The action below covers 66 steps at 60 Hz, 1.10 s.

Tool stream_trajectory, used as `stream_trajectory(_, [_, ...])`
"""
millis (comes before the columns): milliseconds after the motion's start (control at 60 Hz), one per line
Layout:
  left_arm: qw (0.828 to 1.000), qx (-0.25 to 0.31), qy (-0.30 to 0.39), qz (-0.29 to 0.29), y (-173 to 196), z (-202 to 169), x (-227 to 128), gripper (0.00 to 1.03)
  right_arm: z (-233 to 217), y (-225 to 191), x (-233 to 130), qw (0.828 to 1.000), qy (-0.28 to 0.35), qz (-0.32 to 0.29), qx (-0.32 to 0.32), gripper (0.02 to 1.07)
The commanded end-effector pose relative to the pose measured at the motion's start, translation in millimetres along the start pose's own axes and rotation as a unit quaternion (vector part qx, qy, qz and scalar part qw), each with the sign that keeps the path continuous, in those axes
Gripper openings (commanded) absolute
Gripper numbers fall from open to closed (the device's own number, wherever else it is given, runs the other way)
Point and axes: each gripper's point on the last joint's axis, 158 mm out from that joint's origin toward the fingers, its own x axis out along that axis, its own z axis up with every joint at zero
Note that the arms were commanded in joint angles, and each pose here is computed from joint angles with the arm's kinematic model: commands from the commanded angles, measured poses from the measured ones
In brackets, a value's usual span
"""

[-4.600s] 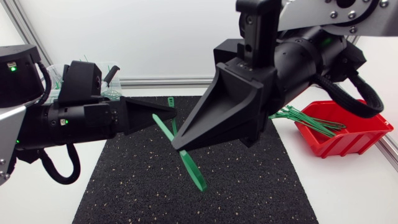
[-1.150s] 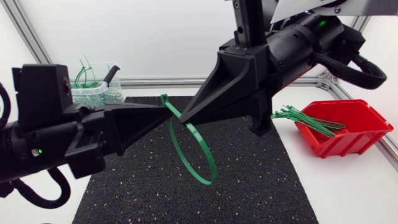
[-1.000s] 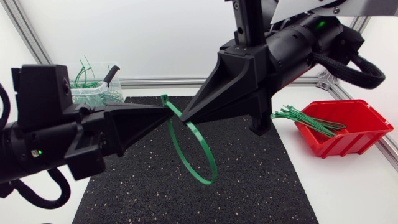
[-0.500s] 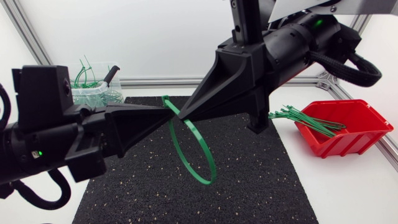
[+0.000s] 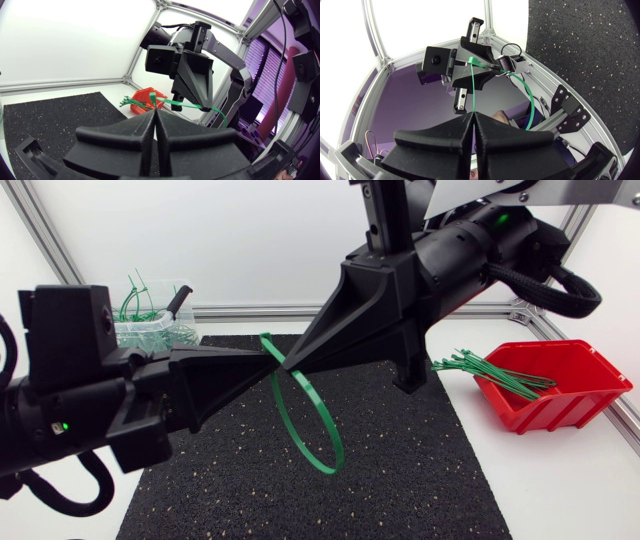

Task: Take a green cable tie from the red box, thread the tail through the head to close it, then place it in the transparent bin on the left.

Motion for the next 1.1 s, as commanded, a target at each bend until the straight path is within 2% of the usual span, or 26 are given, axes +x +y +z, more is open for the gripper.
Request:
stream_trajectory(0, [1.000,0.005,0.005,0.000,-0.3,-7.6,-2.1,0.03,9.2,0.6,-3.0,1.000,-0.004,0.003,-0.001,0.08])
stream_trajectory(1083, [1.000,-0.001,0.003,0.014,7.2,-7.8,1.3,0.03,-2.0,-2.3,-2.3,1.000,-0.004,0.004,-0.008,0.08])
